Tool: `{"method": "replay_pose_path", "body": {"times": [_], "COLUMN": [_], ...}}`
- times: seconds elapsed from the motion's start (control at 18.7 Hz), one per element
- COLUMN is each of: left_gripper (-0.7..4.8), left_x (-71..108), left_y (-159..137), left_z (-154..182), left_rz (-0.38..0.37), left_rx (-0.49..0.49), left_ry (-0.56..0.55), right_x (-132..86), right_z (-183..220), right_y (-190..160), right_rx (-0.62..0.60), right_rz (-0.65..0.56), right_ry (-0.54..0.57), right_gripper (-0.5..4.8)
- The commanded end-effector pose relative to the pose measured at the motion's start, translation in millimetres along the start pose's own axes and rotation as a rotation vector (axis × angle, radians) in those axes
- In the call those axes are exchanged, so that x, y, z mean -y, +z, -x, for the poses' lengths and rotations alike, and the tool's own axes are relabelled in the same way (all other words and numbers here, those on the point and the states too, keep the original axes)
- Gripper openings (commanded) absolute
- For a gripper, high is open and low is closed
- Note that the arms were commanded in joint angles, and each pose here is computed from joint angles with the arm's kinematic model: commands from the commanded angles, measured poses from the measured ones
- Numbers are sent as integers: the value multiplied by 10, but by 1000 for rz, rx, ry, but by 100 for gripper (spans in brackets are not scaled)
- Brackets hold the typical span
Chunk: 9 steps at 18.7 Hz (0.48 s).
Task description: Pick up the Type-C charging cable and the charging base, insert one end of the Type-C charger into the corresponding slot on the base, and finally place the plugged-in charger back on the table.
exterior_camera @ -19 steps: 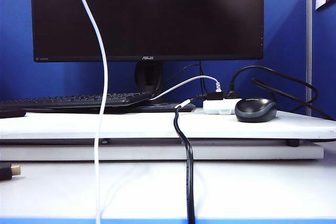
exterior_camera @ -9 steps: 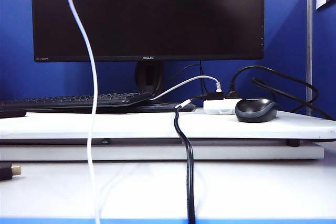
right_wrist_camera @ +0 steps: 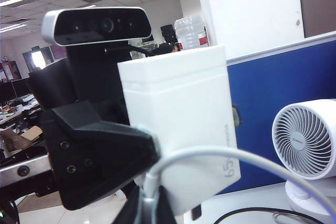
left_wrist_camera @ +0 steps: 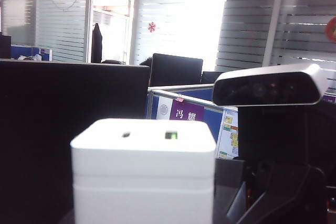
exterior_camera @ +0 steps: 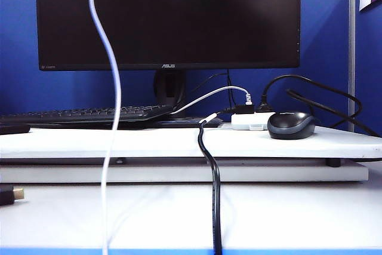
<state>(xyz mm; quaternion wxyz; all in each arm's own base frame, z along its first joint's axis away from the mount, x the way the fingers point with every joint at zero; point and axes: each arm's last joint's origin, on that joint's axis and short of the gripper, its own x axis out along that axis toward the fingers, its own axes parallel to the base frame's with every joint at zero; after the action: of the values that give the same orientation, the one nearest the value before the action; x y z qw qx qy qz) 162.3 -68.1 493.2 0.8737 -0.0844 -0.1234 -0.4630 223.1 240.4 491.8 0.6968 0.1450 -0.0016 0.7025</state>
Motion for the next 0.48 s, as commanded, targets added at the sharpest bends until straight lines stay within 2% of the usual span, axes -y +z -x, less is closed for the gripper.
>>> {"method": "replay_pose_path", "body": {"times": [0.05, 0.27, 0.43, 0.48], "left_gripper": [-5, -5, -5, -5], "left_x": [21, 13, 15, 17], "left_y": [32, 35, 37, 39], "left_z": [4, 4, 7, 9], "left_rz": [-6, -6, -7, -8], "left_rx": [12, 21, 22, 23], "left_ry": [-25, 8, 8, 8], "right_x": [-32, 63, 216, 279], "right_z": [-10, 75, 205, 254], "right_y": [10, 27, -3, -36], "right_rx": [1, -7, -56, -84], "right_rz": [8, 0, -23, -24], "right_ry": [19, -26, -117, -182], "right_gripper": [-2, -2, -2, -2]}}
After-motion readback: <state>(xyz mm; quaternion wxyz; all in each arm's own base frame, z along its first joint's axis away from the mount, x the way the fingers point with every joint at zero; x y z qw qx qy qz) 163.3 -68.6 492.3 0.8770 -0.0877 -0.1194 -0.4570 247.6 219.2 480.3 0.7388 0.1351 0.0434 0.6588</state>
